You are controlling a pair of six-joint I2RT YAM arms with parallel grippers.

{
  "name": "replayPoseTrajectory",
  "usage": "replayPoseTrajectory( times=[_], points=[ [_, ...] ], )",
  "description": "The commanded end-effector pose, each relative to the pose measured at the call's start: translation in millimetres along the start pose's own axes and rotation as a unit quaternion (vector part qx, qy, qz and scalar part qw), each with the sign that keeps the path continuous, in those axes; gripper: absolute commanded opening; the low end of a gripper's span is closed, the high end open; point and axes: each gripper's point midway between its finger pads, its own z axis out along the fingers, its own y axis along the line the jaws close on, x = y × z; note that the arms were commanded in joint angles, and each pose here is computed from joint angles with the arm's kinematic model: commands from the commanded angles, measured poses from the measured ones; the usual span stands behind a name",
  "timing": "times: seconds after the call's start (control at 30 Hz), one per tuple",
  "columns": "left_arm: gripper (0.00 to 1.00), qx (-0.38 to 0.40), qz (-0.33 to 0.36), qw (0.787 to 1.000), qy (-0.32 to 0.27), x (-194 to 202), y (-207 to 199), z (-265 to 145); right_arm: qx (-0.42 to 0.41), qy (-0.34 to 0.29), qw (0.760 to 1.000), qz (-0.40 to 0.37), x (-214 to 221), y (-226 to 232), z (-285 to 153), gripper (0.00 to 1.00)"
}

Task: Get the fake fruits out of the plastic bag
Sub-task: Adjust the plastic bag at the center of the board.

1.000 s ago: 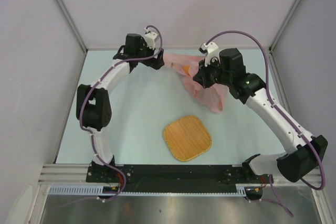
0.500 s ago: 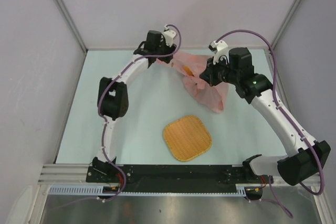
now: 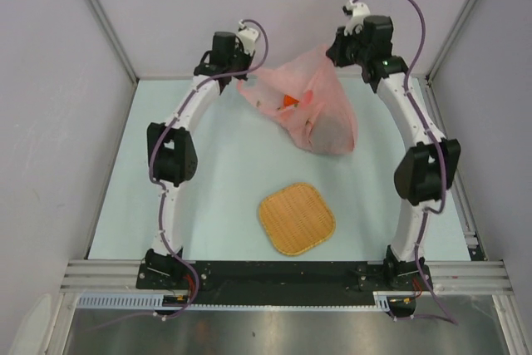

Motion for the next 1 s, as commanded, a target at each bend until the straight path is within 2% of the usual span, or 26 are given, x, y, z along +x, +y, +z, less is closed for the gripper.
replayPoseTrajectory(
  times=[0.0, 0.07, 0.1, 0.17, 0.2, 0.23, 0.27, 0.33, 0.4, 0.43, 0.47, 0.5, 0.53, 0.6, 0.63, 0.67, 0.7, 0.77, 0.83, 0.97],
  points=[
    [0.0, -0.018, 0.034, 0.979, -0.202, -168.6, 18.1, -101.6, 0.012, -0.15, 0.986, -0.067, -122.8, -2.1, -1.7, 0.0],
    [0.0, -0.018, 0.037, 0.975, -0.22, -183.8, 18.2, -116.2, 0.021, -0.159, 0.985, -0.069, -129.6, -10.2, 9.0, 0.0],
    [0.0, -0.015, 0.037, 0.974, -0.224, -187.6, 16.2, -121.8, 0.021, -0.177, 0.981, -0.072, -144.9, -8.6, 2.0, 0.0],
    [0.0, -0.007, 0.033, 0.971, -0.235, -196.8, 12.5, -140.6, 0.021, -0.182, 0.98, -0.072, -149.4, -7.5, -4.8, 0.0],
    [0.0, -0.004, 0.025, 0.973, -0.228, -191.7, 10.5, -142.2, 0.022, -0.167, 0.983, -0.075, -138.0, -9.0, -2.5, 0.0],
    [0.0, 0.001, 0.017, 0.973, -0.23, -192.3, 8.1, -148.0, 0.017, -0.175, 0.981, -0.081, -145.5, -1.8, -15.8, 0.0],
    [0.0, 0.004, 0.005, 0.97, -0.244, -202.9, 5.6, -169.4, 0.015, -0.169, 0.982, -0.082, -142.2, -0.4, -20.6, 0.0],
    [0.0, 0.021, -0.011, 0.971, -0.238, -196.2, -2.5, -177.4, 0.001, -0.134, 0.988, -0.079, -118.8, -0.9, -22.3, 0.0],
    [0.0, 0.031, -0.025, 0.969, -0.245, -197.4, -10.1, -203.1, -0.007, -0.142, 0.985, -0.096, -124.4, 8.9, -48.1, 0.0],
    [0.0, 0.037, -0.026, 0.969, -0.244, -195.5, -14.6, -211.5, -0.007, -0.108, 0.989, -0.096, -92.8, 4.9, -43.4, 0.0],
    [0.0, 0.043, -0.03, 0.974, -0.22, -176.9, -19.8, -205.6, -0.007, -0.12, 0.986, -0.112, -99.3, 13.1, -65.3, 0.0],
    [0.0, 0.046, -0.029, 0.975, -0.216, -173.2, -23.5, -222.3, -0.009, -0.109, 0.987, -0.12, -86.3, 14.5, -69.6, 0.0],
    [0.0, 0.053, -0.028, 0.978, -0.2, -160.7, -28.7, -221.5, -0.008, -0.072, 0.988, -0.136, -51.0, 10.6, -64.9, 0.0],
    [0.0, 0.073, -0.031, 0.987, -0.137, -110.0, -42.6, -207.4, 0.003, -0.051, 0.988, -0.143, -27.0, 9.9, -80.6, 0.0],
    [0.0, 0.075, -0.033, 0.988, -0.131, -100.2, -46.8, -215.8, 0.006, -0.034, 0.99, -0.139, -10.6, 6.5, -82.0, 0.0],
    [0.0, 0.079, -0.039, 0.989, -0.115, -83.1, -51.3, -214.1, 0.007, 0.007, 0.992, -0.124, 29.8, 2.0, -79.3, 0.0],
    [0.0, 0.088, -0.05, 0.992, -0.074, -44.6, -59.7, -202.1, 0.003, 0.028, 0.993, -0.116, 45.0, 4.7, -84.7, 0.0],
    [0.0, 0.104, -0.057, 0.992, -0.051, -22.7, -73.1, -206.7, 0.001, 0.069, 0.994, -0.081, 83.2, 3.6, -87.0, 0.0],
    [0.0, 0.136, -0.066, 0.988, -0.023, 0.7, -91.8, -209.5, -0.007, 0.069, 0.995, -0.066, 87.8, 10.0, -96.3, 0.0],
    [0.0, 0.174, -0.054, 0.982, -0.04, -2.8, -115.6, -237.2, -0.025, 0.059, 0.994, -0.087, 78.0, 22.1, -116.8, 0.0]
  ],
)
